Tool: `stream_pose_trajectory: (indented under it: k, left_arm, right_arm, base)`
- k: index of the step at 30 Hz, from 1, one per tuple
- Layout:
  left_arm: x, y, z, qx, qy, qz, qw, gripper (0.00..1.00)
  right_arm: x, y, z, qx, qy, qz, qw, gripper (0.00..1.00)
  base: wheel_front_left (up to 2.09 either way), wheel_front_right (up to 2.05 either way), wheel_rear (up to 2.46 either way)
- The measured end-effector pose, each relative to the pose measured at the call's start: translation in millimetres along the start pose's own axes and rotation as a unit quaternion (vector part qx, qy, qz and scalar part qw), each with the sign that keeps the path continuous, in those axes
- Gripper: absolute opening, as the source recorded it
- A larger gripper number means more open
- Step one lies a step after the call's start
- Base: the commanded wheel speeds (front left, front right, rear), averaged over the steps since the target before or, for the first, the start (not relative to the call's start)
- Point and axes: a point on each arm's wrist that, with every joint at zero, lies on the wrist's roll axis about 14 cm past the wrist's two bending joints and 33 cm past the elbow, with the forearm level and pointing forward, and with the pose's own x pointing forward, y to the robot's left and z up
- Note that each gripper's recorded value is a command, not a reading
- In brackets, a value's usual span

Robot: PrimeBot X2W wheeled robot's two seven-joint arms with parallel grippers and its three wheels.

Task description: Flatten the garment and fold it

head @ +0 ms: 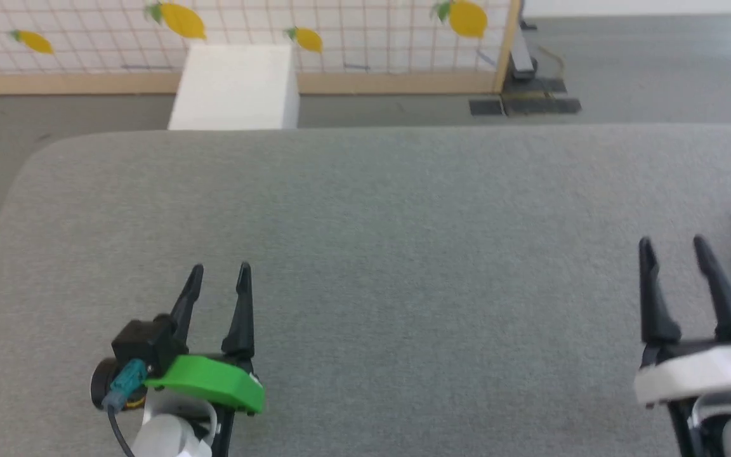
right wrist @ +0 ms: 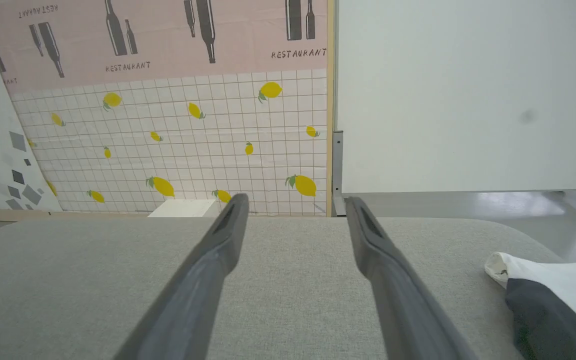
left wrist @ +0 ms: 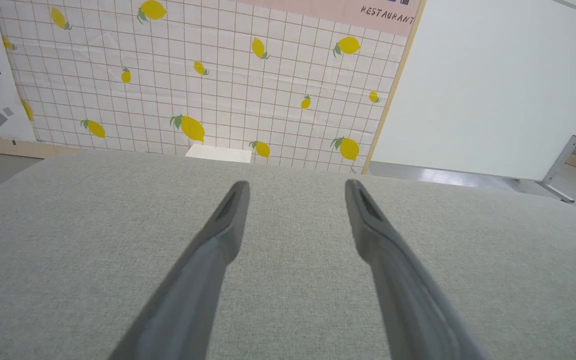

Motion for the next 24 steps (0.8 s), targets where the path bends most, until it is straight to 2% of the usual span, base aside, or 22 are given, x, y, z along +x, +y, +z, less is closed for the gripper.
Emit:
stream_pose_trajectory:
  k: [13,24]
  left_arm:
    - [-47,20,10,0.001,-0.01,0.042,0.999,1.0]
    - [-58,23,8,-0.007,-0.008,0.059,0.998,1.0]
  right_arm:
    - [-34,32,-13,0.005,0.016,0.032,0.999,1.0]
    - [-43,38,-23,0.023,0.031,0.038,0.999,1.0]
  base:
    - [0.0,0.0,0.0]
    - [0.0,0.0,0.0]
